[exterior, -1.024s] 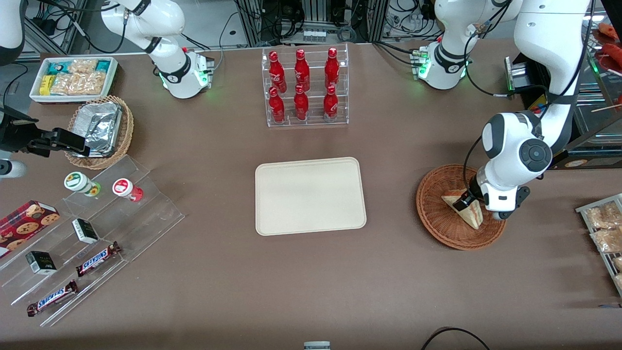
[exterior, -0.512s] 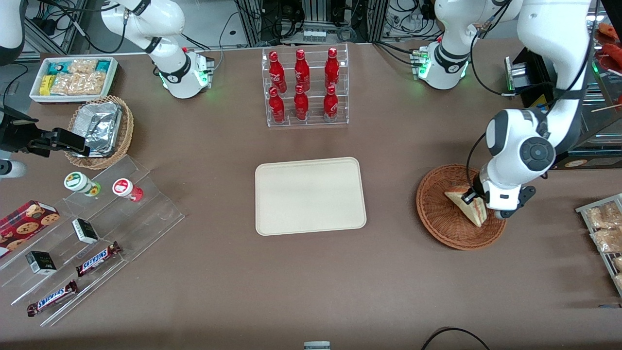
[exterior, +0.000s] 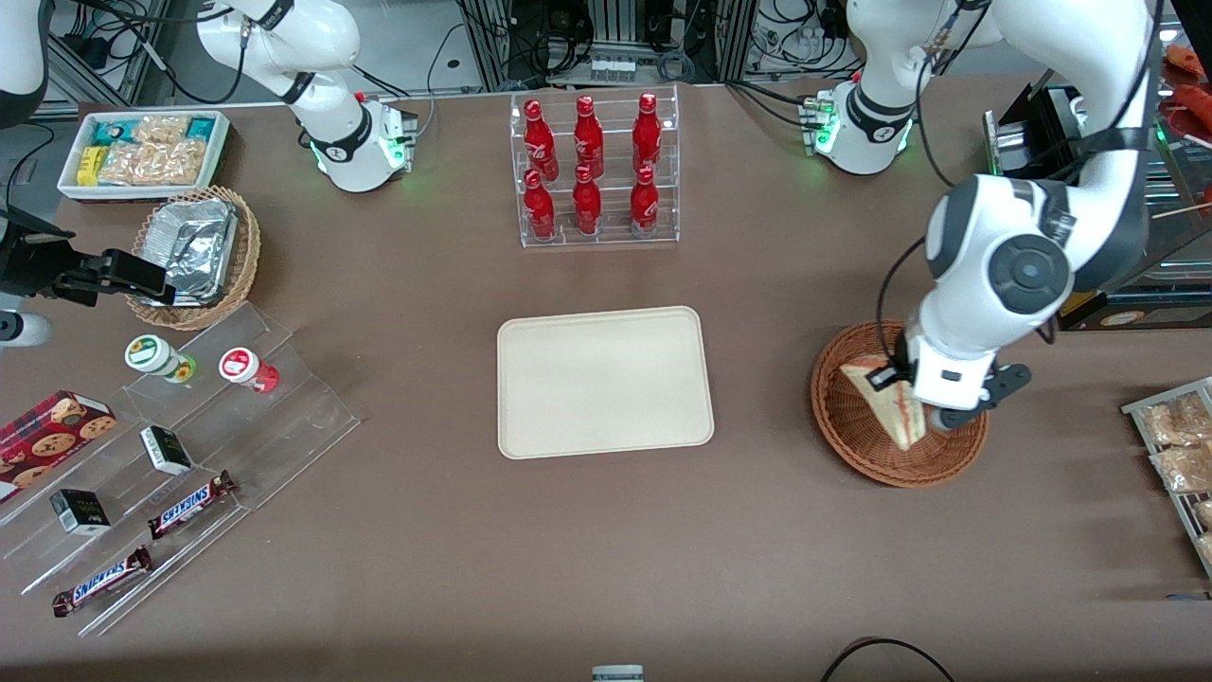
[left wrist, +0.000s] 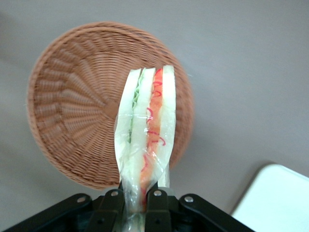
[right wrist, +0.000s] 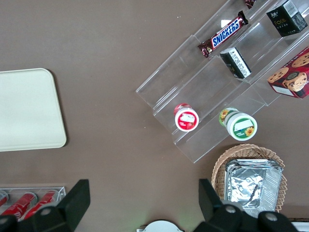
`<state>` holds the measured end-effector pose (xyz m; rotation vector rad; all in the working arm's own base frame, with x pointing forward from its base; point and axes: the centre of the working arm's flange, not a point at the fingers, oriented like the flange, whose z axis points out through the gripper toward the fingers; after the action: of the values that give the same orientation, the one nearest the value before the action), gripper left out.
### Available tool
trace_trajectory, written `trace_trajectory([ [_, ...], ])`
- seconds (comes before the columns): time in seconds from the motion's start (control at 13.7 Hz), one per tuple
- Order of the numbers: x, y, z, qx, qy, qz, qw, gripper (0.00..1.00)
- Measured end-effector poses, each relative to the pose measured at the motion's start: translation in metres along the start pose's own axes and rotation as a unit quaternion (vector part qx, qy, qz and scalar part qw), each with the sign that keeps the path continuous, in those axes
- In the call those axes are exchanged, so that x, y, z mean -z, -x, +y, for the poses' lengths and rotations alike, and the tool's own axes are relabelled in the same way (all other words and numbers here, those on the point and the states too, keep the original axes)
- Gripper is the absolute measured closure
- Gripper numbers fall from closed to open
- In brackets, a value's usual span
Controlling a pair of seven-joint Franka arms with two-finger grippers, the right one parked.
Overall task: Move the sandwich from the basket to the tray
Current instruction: 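Lift the sandwich out of the basket and carry it over the cream tray, then lower the sandwich onto the tray and open the left gripper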
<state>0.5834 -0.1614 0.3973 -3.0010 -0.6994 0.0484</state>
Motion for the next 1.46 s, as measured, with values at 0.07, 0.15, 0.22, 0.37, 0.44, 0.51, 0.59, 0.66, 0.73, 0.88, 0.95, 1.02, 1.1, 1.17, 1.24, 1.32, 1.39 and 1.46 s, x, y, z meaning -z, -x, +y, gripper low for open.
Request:
trace_trajectory([
  [0.07, 0.002, 0.012, 0.017, -0.018, 0.002, 0.003, 0.9998, 0.85],
  [0.15, 0.003, 0.025, 0.035, -0.036, 0.003, 0.004, 0.9993, 0.85],
  [0.22, 0.004, 0.038, 0.055, -0.054, 0.006, 0.005, 0.9985, 0.85],
  [0.37, 0.001, 0.065, 0.096, -0.088, 0.017, -0.001, 0.996, 0.85],
  [0.44, -0.001, 0.078, 0.116, -0.105, 0.022, -0.004, 0.9942, 0.85],
  [0.51, -0.003, 0.091, 0.134, -0.122, 0.027, -0.008, 0.9922, 0.85],
  [0.59, -0.006, 0.104, 0.152, -0.138, 0.033, -0.013, 0.9898, 0.85],
  [0.66, -0.009, 0.116, 0.168, -0.153, 0.039, -0.019, 0.9873, 0.85],
  [0.73, -0.012, 0.127, 0.183, -0.166, 0.044, -0.025, 0.9849, 0.85],
  [0.88, -0.021, 0.147, 0.209, -0.186, 0.045, -0.038, 0.9808, 0.85],
  [0.95, -0.027, 0.157, 0.223, -0.192, 0.045, -0.042, 0.9795, 0.85],
  [1.02, -0.035, 0.167, 0.236, -0.195, 0.046, -0.045, 0.9788, 0.85],
  [1.1, -0.043, 0.176, 0.25, -0.196, 0.047, -0.048, 0.9783, 0.85],
  [1.17, -0.053, 0.184, 0.263, -0.197, 0.046, -0.051, 0.978, 0.85],
  [1.24, -0.064, 0.19, 0.274, -0.195, 0.045, -0.055, 0.9783, 0.85],
  [1.32, -0.075, 0.196, 0.283, -0.191, 0.043, -0.058, 0.979, 0.85],
  [1.39, -0.085, 0.201, 0.29, -0.185, 0.04, -0.06, 0.98, 0.85],
  [1.46, -0.094, 0.205, 0.297, -0.18, 0.035, -0.058, 0.9813, 0.85],
])
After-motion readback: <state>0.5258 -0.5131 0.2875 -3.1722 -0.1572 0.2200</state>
